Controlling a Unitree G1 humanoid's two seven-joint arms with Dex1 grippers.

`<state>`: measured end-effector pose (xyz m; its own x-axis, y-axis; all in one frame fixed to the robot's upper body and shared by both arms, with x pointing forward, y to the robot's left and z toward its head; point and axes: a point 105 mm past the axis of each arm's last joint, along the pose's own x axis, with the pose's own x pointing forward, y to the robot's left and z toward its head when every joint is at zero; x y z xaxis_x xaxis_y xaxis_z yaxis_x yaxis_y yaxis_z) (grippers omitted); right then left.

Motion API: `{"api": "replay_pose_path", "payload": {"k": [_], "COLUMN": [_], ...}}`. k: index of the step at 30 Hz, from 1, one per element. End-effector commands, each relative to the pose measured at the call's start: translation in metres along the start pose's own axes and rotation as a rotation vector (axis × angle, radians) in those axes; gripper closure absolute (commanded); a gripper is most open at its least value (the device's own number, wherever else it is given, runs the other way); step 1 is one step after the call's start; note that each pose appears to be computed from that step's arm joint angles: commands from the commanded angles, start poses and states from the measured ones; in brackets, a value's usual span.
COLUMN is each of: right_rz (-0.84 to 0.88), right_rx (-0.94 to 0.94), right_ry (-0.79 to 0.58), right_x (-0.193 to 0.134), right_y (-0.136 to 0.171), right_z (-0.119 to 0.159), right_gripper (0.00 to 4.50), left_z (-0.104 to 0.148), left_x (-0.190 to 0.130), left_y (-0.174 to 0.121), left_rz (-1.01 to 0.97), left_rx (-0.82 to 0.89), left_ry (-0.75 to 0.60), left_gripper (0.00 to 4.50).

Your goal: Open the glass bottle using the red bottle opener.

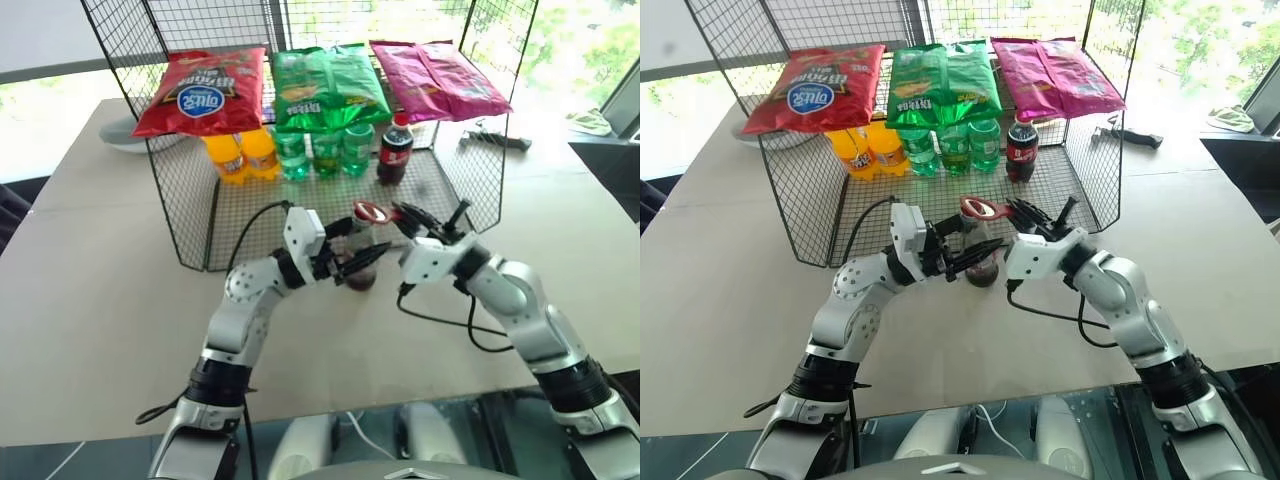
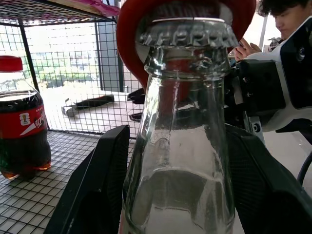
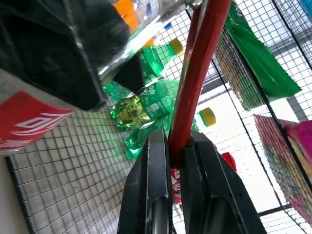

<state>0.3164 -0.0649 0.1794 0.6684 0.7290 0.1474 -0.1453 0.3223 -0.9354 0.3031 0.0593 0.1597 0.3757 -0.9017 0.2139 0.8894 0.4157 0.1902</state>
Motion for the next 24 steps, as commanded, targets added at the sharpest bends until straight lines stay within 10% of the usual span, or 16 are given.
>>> {"api": "replay_pose_path", "payload": {"k": [1, 24], "right_rz": [0.018, -0.096], "right_rx": [-0.103, -0.297], "right_ry": [-0.082, -0.135], "right_x": [0.005, 0.004], "right_y": [0.000, -0.033], "right_z": [0.014, 0.014], "right_gripper": [4.50, 4.50], "left_z": [-0.005, -0.007], "left_x": [0.003, 0.002], "left_y": [-0.001, 0.000], "left_rz": [-0.003, -0.001], "left_rx": [-0.002, 0.000], "left_ry": [0.020, 0.028], "left_gripper": [2.22, 2.22]}}
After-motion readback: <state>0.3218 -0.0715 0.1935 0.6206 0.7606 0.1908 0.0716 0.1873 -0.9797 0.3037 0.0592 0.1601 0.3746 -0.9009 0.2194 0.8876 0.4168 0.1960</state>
